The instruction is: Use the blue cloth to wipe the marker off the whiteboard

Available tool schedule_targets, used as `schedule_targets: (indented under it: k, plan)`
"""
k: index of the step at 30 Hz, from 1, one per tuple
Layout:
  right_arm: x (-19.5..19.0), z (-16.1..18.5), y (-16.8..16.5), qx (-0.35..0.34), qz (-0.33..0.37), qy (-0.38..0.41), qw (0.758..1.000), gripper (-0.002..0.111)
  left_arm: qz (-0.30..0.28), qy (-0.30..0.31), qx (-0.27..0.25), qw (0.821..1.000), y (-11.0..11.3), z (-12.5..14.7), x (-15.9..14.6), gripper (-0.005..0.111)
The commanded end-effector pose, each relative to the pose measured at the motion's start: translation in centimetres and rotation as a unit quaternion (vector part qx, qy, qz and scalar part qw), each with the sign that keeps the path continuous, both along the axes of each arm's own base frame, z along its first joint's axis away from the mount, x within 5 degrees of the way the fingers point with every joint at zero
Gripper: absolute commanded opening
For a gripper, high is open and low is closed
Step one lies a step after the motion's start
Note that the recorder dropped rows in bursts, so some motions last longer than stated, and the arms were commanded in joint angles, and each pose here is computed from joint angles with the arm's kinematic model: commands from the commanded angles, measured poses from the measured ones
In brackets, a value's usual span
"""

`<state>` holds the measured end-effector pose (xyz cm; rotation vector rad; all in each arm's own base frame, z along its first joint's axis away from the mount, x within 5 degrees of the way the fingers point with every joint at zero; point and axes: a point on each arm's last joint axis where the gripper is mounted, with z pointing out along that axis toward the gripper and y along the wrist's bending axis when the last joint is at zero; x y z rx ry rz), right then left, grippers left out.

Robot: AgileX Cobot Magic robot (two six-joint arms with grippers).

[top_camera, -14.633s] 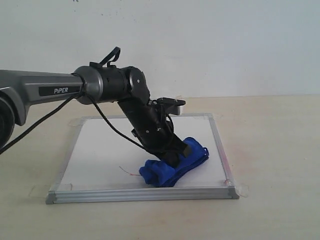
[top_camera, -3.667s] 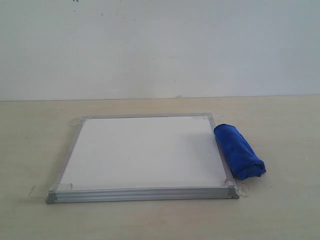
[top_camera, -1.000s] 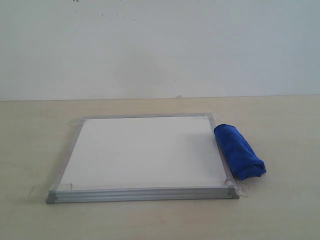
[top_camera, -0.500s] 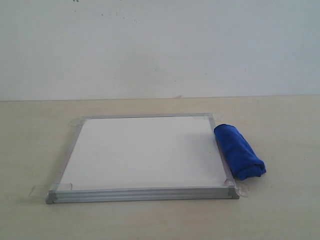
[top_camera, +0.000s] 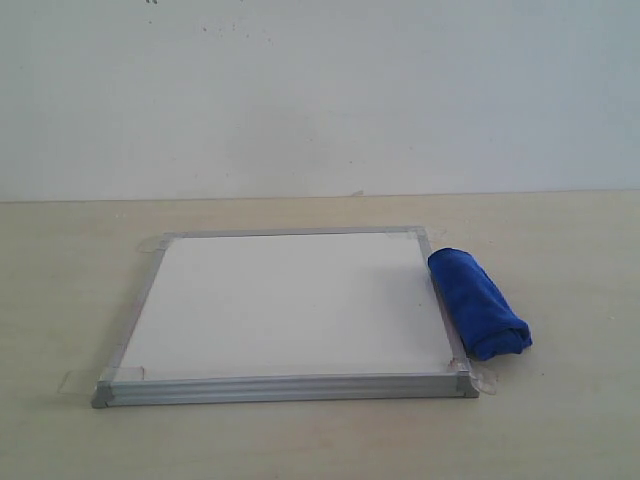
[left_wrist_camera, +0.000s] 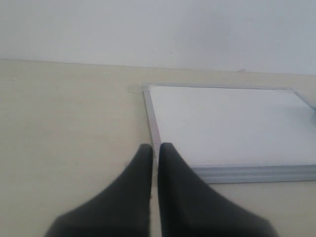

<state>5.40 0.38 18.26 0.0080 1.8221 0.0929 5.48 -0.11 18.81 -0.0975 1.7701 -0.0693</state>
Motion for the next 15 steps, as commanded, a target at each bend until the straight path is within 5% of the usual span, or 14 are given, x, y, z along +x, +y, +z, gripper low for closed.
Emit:
schedule_targets:
  k: [1,15]
  plan:
    - [-0.01,0.15,-0.04,-0.001,-0.003,-0.008,1.0,0.0,0.003,0.002,0.0,1.0,0.04,-0.13,-0.02,0.004]
    - [-0.01,0.15,-0.04,-0.001,-0.003,-0.008,1.0,0.0,0.002,0.002,0.002,1.0,0.04,-0.13,-0.02,0.004]
